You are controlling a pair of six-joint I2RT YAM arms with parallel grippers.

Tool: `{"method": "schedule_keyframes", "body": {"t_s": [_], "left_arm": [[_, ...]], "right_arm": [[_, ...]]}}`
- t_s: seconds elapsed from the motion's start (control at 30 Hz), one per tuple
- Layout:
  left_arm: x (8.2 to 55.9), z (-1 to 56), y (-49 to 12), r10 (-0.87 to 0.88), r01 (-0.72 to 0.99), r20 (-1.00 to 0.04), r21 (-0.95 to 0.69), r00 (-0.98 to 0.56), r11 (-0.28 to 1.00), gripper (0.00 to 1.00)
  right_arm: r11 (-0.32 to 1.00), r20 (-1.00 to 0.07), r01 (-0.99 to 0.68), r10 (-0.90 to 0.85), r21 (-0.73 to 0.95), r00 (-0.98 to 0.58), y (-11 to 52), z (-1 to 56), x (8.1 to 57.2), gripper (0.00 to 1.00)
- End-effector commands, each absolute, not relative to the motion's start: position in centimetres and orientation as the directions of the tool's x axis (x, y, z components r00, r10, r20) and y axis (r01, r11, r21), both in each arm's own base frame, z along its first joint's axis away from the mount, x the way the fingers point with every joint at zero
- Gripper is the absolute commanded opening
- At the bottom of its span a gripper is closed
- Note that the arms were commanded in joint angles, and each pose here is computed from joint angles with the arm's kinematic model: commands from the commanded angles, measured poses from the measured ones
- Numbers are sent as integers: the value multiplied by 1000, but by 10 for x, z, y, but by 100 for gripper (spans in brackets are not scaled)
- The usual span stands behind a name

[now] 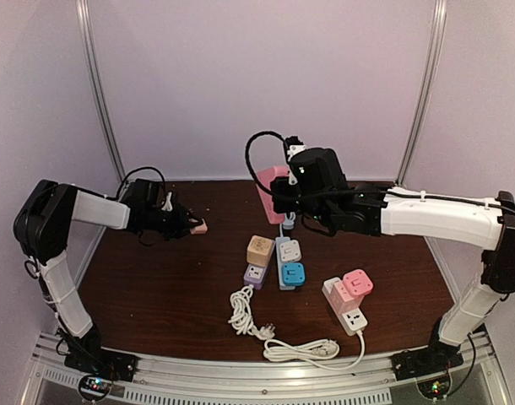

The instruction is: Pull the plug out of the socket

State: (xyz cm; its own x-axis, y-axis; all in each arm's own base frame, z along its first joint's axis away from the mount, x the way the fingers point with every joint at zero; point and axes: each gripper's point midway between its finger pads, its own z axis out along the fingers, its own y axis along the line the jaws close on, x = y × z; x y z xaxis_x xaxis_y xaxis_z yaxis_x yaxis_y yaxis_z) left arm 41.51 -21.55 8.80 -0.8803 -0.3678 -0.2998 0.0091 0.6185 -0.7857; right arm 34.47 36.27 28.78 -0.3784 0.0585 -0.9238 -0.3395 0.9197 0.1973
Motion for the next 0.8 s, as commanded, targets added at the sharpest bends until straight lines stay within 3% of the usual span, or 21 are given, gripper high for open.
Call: {"method": "schedule_keyframes", "body": {"t_s": [0.0, 0.2, 0.63, 0.77], "left_arm": [[441, 82, -218, -346, 68, -339, -794, -875, 605, 0], [458, 67, -218, -361, 32, -316, -789, -877, 614, 0], [465, 36, -211, -380, -52, -244, -781, -892, 622, 11], [464, 34, -209, -380, -59, -239, -777, -894, 627, 19]], "right_arm": [[917, -931, -337, 87, 214, -354, 351, 307, 338, 0], [919, -933, -334, 86, 210, -351, 346, 311, 336, 0], [922, -936, -334, 76, 197, -345, 343, 313, 335, 0], [925, -937, -329, 68, 188, -344, 341, 312, 334, 0]]}}
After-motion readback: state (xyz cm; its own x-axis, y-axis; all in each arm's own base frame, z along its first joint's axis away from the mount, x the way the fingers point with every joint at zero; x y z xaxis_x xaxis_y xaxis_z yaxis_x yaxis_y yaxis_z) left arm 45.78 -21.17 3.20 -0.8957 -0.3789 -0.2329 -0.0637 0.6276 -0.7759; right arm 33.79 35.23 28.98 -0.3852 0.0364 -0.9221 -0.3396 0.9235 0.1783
